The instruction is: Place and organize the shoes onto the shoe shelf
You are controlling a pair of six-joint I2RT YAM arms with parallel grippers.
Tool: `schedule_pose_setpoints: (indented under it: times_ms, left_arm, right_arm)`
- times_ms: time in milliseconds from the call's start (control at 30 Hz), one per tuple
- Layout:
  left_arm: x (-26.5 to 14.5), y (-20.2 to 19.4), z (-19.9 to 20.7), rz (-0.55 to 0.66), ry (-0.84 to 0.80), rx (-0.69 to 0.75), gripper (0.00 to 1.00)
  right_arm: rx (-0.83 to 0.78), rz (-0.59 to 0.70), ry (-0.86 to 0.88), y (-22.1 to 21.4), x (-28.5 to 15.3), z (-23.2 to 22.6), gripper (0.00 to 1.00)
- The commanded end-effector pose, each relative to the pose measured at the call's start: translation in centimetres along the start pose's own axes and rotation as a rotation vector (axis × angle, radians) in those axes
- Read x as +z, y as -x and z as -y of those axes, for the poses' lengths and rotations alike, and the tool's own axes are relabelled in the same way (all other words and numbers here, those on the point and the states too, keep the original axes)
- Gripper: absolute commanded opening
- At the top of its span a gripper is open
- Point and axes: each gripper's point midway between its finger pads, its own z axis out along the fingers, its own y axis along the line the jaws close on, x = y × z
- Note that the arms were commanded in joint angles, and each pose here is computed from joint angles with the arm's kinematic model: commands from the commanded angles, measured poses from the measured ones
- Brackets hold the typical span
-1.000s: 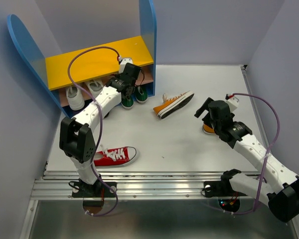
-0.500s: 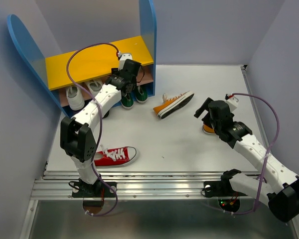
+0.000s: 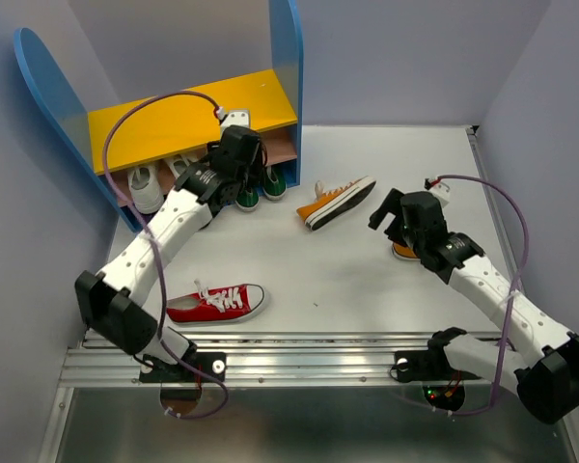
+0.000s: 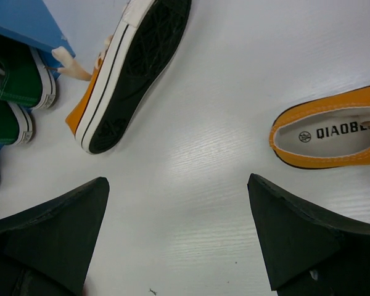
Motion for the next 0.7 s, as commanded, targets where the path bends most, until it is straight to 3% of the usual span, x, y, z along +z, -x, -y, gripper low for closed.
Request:
schedule_pose_setpoints:
  times_ms: [0, 267, 367, 500, 667]
  left_arm:
    - [-4.9, -1.0, 0.7, -0.004, -0.166, -0.037, 0.69]
    - [-5.2, -9.0, -1.8, -0.170, -0.097, 0.022, 0.68]
    - [-5.4, -7.8, -1.6, -0.136, -0.095, -0.022, 0.68]
    - [-5.5, -5.6, -1.5, -0.069, -0.084, -0.068, 0.68]
    - [-5.7, -3.8, -2.4, -0.009, -0.025, -0.108, 0.68]
  right_arm:
    - [-0.073, -0.038, 0.235, 0.6, -0.1, -5.4, 1.00]
    - [-0.221, -0.287, 0.495, -7.2, -0.7, -11.5, 1.00]
    - [-0.324, -0.394, 0.611, -12.0, -2.3, -14.6, 1.00]
    - [-0.276, -0.607, 0.866, -16.9, -4.8, -18.1, 1.00]
    - [-0.288, -0.771, 0.915, -21.0, -5.1, -19.1, 1.00]
